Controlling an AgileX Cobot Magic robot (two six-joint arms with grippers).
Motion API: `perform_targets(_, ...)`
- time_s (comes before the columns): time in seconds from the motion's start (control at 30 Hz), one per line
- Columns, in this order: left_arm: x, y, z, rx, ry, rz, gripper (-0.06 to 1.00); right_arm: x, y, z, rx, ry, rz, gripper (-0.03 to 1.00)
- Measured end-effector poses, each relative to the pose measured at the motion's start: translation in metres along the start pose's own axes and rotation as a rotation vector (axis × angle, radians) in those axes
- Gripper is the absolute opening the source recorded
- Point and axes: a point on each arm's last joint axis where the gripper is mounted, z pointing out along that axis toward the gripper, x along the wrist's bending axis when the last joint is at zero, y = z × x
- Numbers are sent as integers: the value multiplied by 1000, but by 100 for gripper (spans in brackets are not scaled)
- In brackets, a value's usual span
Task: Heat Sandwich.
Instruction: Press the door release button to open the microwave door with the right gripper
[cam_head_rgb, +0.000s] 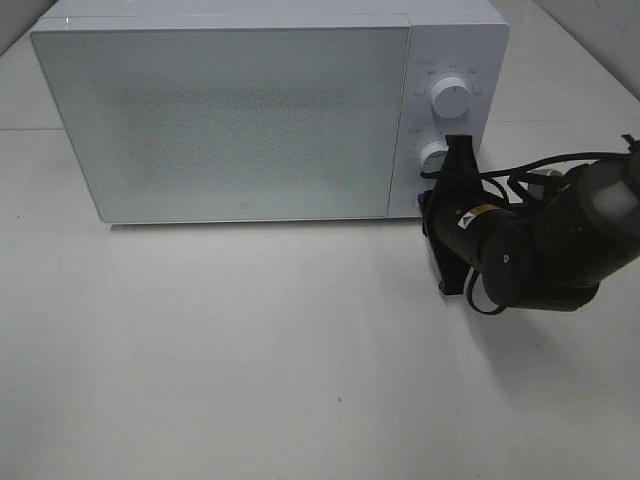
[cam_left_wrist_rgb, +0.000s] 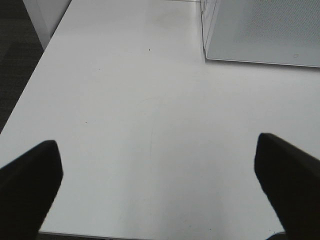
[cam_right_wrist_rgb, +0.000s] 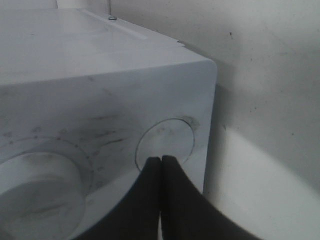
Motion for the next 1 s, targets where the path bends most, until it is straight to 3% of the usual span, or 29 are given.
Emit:
perform_targets(0.4,0,0,0,0,0,0,99,-6,10,14,-50,-19,29,1)
perform_targets(1.0,0,0,0,0,0,0,99,-5,10,15,-44,25,-10,1)
